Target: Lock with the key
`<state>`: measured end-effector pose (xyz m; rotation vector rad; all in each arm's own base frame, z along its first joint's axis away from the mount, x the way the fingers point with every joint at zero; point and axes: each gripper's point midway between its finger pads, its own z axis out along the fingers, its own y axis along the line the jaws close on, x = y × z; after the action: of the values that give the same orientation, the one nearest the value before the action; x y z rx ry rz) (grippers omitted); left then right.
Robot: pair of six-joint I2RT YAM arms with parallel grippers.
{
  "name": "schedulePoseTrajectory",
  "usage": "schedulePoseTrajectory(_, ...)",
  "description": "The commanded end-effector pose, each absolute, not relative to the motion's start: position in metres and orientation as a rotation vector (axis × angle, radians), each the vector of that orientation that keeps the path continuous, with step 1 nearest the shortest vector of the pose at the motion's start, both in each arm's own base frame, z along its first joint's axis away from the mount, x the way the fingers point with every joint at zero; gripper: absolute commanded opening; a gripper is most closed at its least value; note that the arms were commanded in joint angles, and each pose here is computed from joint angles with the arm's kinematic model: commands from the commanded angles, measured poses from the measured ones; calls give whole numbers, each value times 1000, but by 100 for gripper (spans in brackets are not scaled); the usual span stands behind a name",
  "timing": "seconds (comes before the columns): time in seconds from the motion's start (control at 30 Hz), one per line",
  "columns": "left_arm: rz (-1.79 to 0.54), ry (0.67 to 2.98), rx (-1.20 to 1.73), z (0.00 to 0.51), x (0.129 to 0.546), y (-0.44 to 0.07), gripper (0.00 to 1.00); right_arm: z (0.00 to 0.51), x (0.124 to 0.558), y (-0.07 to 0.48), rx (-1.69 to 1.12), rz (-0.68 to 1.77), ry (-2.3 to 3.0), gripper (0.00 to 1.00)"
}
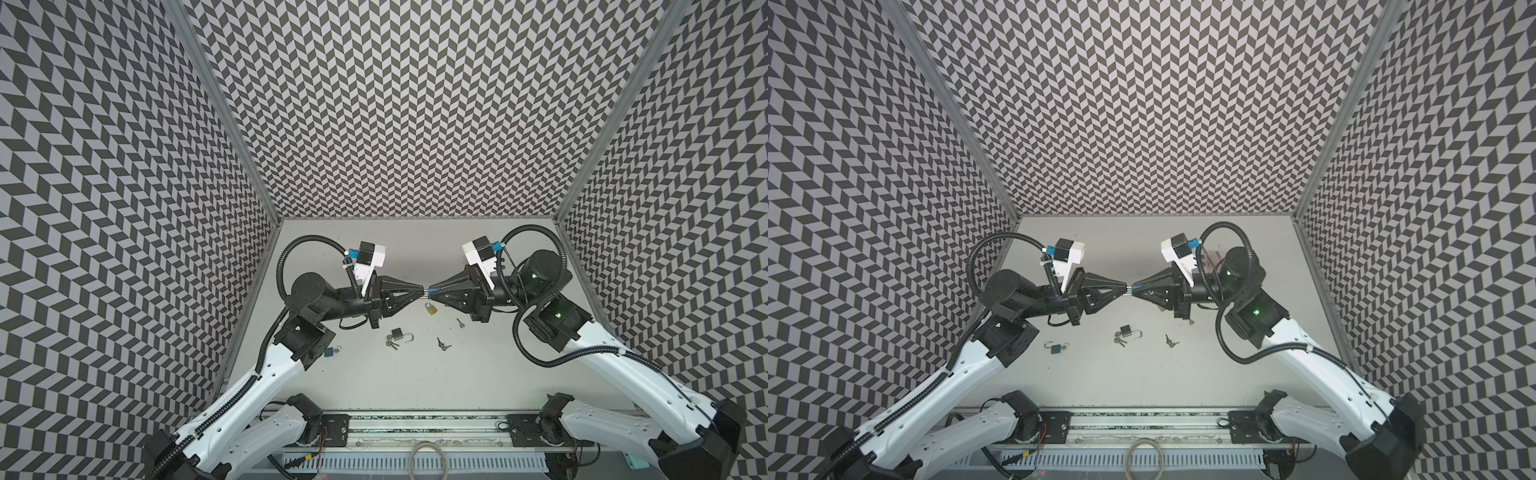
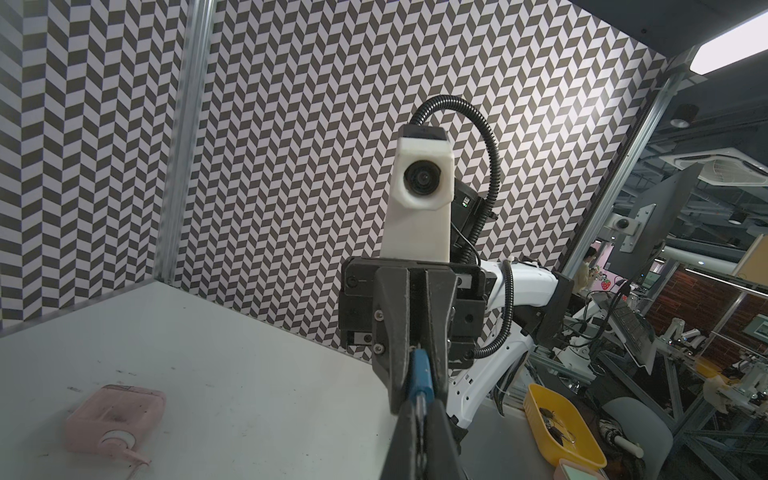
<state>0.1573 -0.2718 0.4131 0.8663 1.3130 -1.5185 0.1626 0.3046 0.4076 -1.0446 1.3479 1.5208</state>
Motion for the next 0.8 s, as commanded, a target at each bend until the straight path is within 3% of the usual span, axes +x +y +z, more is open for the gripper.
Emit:
schedulePoseTrajectory(0.0, -1475, 1274, 895, 420, 151, -269, 15, 425, 152, 301, -1049, 1554, 1267, 0)
schedulePoseTrajectory(0.13, -1472, 1272, 895, 419, 153, -270, 37, 424, 155, 301, -1040, 1529, 1289, 0)
schedulePoseTrajectory(0.27, -1474, 1275, 900, 420, 154, -271, 40, 427, 154, 299, -1036, 1523, 1280, 0)
schedulePoseTrajectory(0.53, -1472, 1277, 882, 420, 153, -268, 29, 427, 153, 296, -1023, 1520, 1284, 0)
schedulePoseTrajectory(0.77, -1466, 1264, 889, 425, 154, -269, 4, 424, 154, 298, -1033, 1517, 1294, 0)
